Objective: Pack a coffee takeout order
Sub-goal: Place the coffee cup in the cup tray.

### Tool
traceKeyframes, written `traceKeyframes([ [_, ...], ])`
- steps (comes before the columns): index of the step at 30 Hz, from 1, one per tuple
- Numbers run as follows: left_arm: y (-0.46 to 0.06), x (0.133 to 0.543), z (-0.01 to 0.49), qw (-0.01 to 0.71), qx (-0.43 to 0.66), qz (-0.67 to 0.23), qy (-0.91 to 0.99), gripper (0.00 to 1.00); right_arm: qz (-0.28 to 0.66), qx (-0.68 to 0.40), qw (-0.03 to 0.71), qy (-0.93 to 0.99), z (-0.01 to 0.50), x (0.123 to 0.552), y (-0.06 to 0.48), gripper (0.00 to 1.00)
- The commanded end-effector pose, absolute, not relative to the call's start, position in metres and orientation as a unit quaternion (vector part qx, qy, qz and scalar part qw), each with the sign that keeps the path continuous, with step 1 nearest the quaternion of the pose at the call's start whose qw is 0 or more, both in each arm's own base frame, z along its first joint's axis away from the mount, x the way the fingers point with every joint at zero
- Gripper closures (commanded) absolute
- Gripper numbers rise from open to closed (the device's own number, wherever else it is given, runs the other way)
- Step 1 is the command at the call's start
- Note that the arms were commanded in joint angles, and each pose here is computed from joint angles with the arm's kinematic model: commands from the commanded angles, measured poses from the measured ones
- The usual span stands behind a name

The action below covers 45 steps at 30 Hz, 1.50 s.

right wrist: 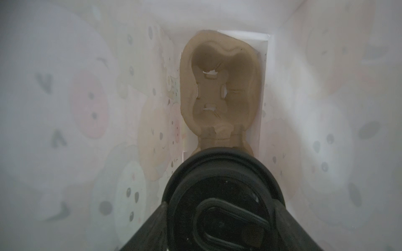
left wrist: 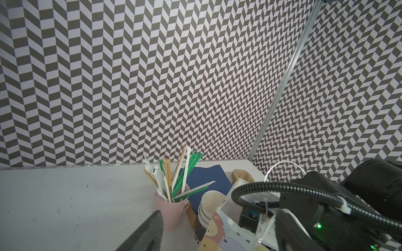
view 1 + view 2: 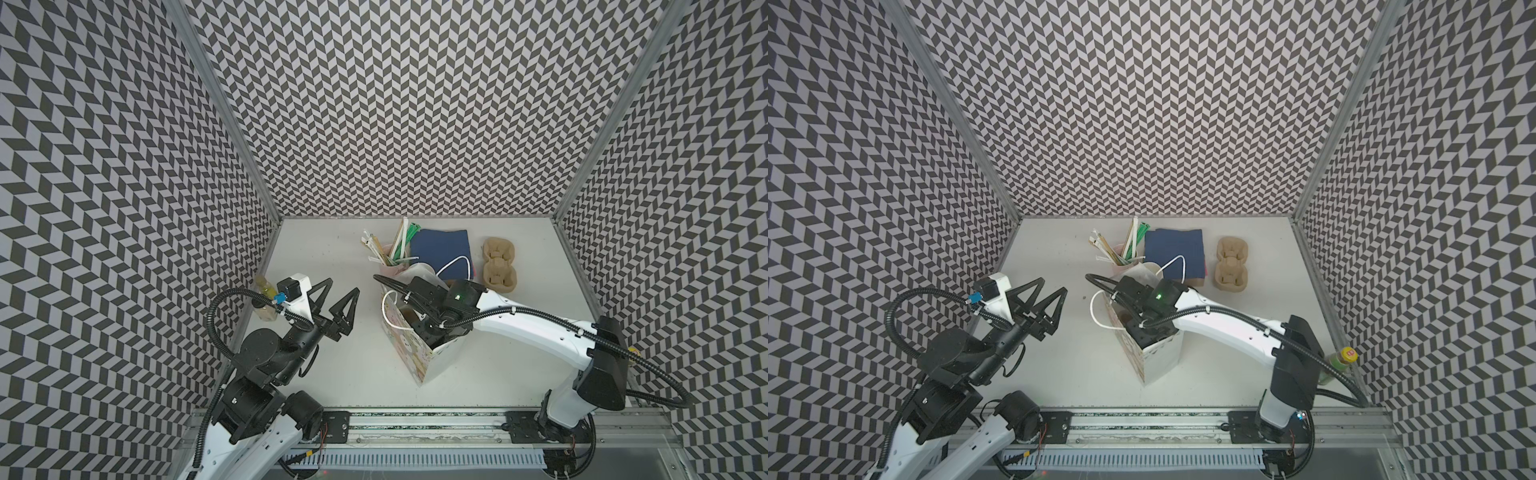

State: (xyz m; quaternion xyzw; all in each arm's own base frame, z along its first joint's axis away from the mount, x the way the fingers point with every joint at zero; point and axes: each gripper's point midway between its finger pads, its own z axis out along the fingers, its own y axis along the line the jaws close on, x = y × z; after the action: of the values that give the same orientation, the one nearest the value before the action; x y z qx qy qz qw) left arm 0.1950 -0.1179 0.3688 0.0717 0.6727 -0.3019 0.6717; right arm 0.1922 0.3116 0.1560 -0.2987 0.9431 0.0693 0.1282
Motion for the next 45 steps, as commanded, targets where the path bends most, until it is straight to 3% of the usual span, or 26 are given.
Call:
traceKeyframes([
  [1, -0.117, 0.196, 0.361, 0.667, 0.072, -0.294, 0.681, 0.19, 0.041, -0.300, 0.101, 0.948, 0.142, 0.187, 0.304, 0.29],
  [36, -0.116, 0.195, 0.362, 0.669, 0.071, -0.293, 0.679, 0.19, 0.032, -0.301, 0.083, 0.950, 0.117, 0.179, 0.294, 0.30],
  [45, -0.116, 0.195, 0.362, 0.670, 0.070, -0.293, 0.679, 0.19, 0.026, -0.301, 0.098, 0.948, 0.139, 0.189, 0.301, 0.29],
])
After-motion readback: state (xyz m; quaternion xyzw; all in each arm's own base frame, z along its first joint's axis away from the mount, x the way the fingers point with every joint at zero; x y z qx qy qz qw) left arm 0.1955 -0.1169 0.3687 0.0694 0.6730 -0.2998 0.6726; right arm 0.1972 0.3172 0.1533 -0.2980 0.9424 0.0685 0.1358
